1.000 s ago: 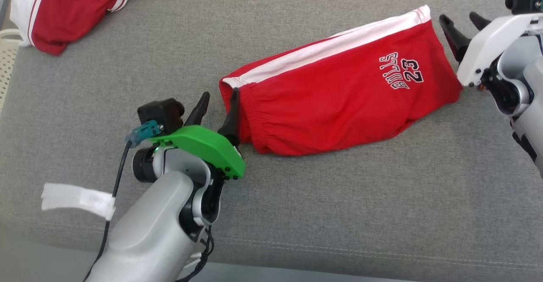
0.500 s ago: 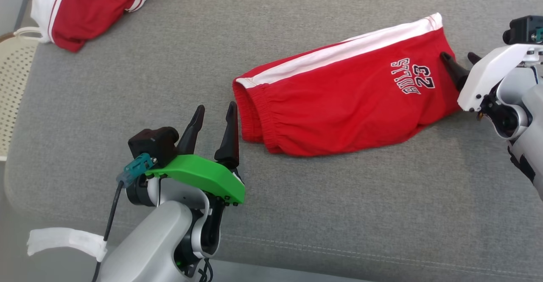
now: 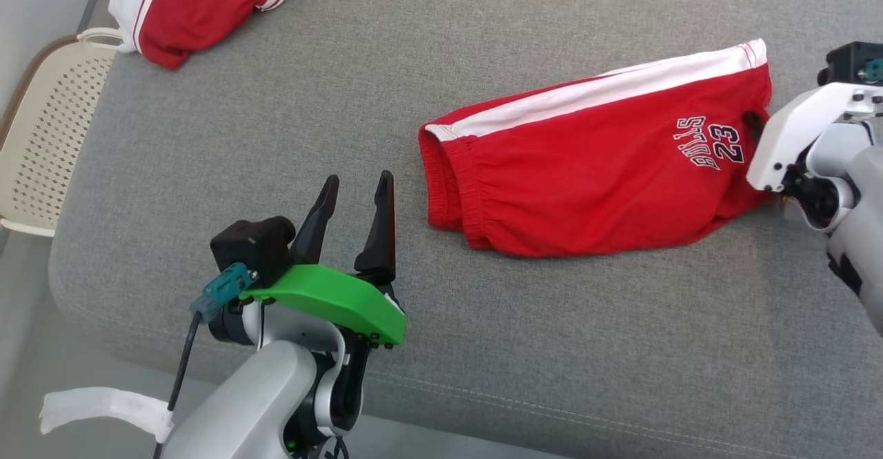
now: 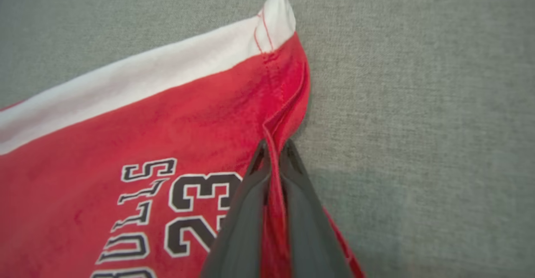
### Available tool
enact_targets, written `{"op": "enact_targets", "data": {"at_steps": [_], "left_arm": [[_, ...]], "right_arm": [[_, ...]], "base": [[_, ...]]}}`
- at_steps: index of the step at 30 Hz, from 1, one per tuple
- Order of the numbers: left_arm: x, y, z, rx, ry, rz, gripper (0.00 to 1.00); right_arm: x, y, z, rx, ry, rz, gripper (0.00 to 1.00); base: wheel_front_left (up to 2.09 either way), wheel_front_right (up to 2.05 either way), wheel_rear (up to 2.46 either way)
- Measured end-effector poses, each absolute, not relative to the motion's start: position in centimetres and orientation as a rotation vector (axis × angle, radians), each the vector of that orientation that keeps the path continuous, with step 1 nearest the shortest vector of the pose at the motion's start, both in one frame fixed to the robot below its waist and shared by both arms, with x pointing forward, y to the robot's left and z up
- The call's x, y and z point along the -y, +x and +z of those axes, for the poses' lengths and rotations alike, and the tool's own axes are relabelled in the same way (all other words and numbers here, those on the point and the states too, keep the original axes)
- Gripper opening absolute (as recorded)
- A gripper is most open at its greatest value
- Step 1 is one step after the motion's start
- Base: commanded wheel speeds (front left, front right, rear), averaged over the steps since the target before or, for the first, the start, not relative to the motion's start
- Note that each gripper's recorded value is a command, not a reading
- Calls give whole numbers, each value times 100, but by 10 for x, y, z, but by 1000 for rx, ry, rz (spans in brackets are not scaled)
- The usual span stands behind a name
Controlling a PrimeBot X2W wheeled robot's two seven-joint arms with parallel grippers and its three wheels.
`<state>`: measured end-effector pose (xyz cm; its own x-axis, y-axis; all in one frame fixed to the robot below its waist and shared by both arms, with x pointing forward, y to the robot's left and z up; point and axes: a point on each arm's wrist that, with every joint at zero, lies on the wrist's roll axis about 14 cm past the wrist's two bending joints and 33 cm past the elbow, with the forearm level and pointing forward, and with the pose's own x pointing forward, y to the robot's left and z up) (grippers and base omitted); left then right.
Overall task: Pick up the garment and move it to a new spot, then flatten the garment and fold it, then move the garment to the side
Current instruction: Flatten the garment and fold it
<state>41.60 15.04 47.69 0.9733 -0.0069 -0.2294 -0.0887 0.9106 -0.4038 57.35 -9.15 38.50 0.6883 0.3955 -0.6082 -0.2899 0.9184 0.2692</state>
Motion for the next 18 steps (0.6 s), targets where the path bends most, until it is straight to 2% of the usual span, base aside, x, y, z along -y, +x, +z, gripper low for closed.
{"op": "enact_targets", "data": {"at_steps": [9,18], "left_arm": [[-147,413,476,-236,-432,36,100],[-125,412,480,-238,-441,-43,100]], "right_arm": [[95,571,398,-675,188,365,0],[135,547,410,-629,261,300,0]], "base": [[0,0,0],[0,0,0]]}}
